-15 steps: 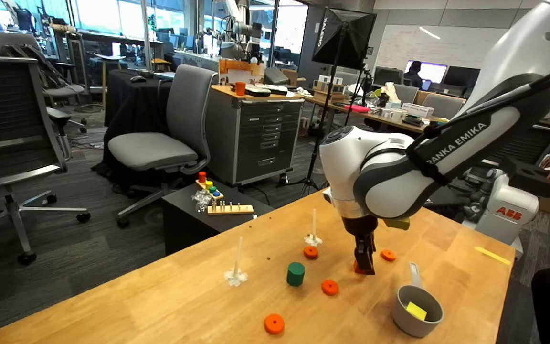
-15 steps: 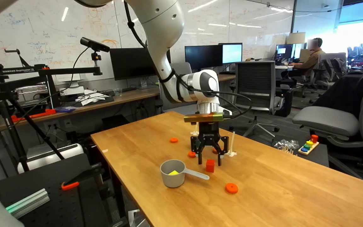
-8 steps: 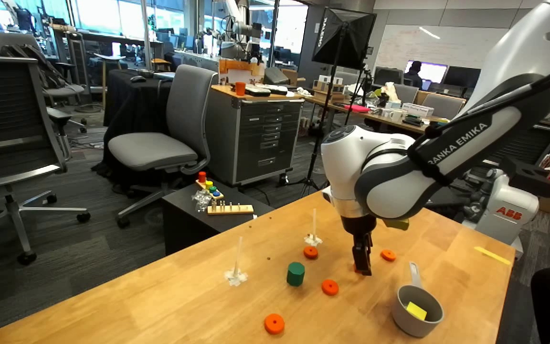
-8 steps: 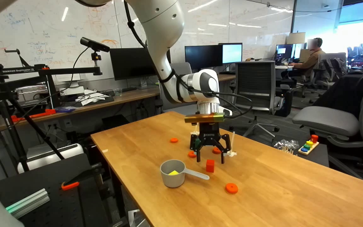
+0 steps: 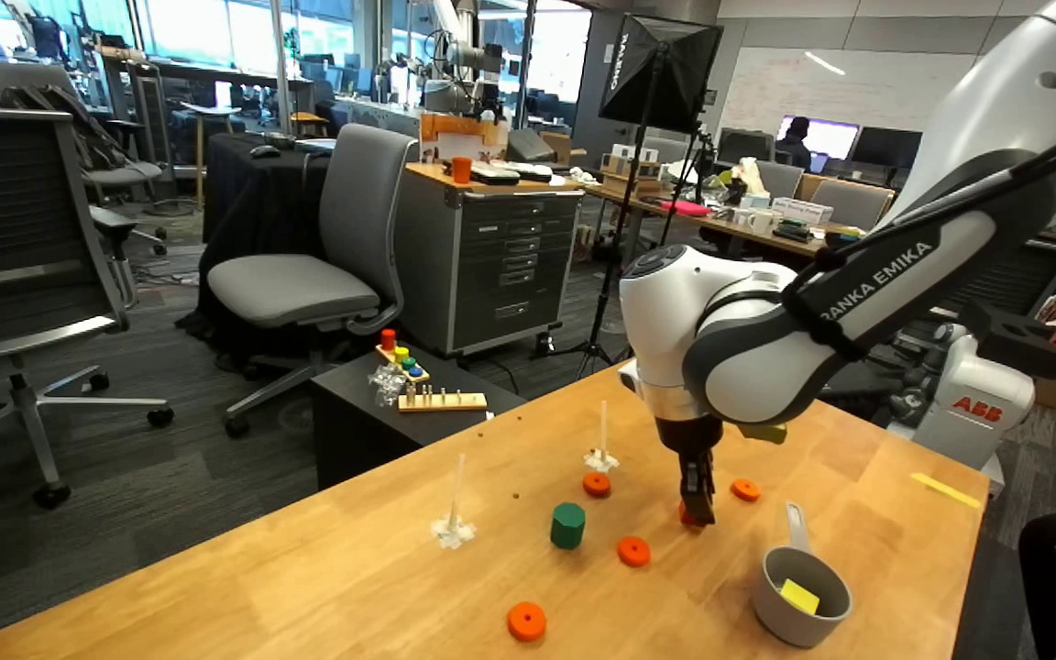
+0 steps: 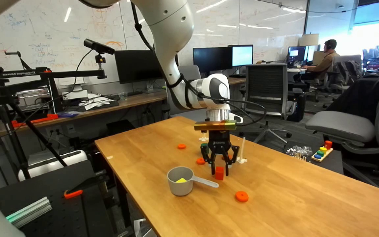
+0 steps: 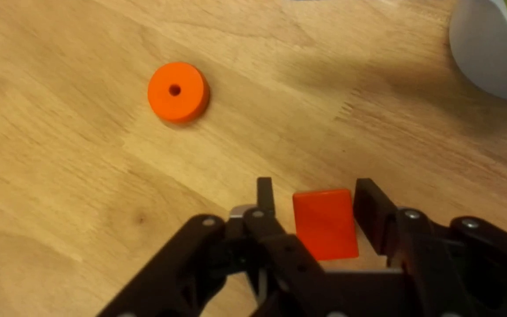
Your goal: Put the yellow block, orange block and green block inside the measuring cup
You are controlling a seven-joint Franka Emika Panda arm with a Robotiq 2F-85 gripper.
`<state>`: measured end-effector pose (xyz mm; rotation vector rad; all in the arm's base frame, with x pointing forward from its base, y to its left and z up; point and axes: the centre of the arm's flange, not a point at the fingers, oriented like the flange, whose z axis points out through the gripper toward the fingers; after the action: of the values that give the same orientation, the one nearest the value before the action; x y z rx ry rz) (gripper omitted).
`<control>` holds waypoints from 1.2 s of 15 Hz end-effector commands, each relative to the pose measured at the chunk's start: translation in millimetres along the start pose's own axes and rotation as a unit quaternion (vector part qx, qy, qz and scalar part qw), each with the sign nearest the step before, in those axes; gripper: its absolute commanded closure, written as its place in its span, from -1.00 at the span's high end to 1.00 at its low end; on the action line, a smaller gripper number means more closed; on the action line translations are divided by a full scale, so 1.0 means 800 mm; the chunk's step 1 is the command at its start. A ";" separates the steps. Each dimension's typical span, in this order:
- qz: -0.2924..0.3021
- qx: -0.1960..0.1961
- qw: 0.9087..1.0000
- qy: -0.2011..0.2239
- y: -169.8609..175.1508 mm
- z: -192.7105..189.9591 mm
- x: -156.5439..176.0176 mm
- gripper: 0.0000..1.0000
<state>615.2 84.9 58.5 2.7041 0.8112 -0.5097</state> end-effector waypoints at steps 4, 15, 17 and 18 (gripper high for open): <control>-0.053 0.014 0.998 0.025 -0.005 0.002 0.000 -0.78; -0.051 0.020 0.998 0.040 -0.061 -0.069 -0.045 -0.82; -0.039 0.014 0.998 0.045 -0.068 -0.092 -0.059 -0.83; -0.033 0.010 0.998 0.047 -0.073 -0.101 -0.066 -0.83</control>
<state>590.1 129.6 103.7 2.7331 0.9758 -0.4610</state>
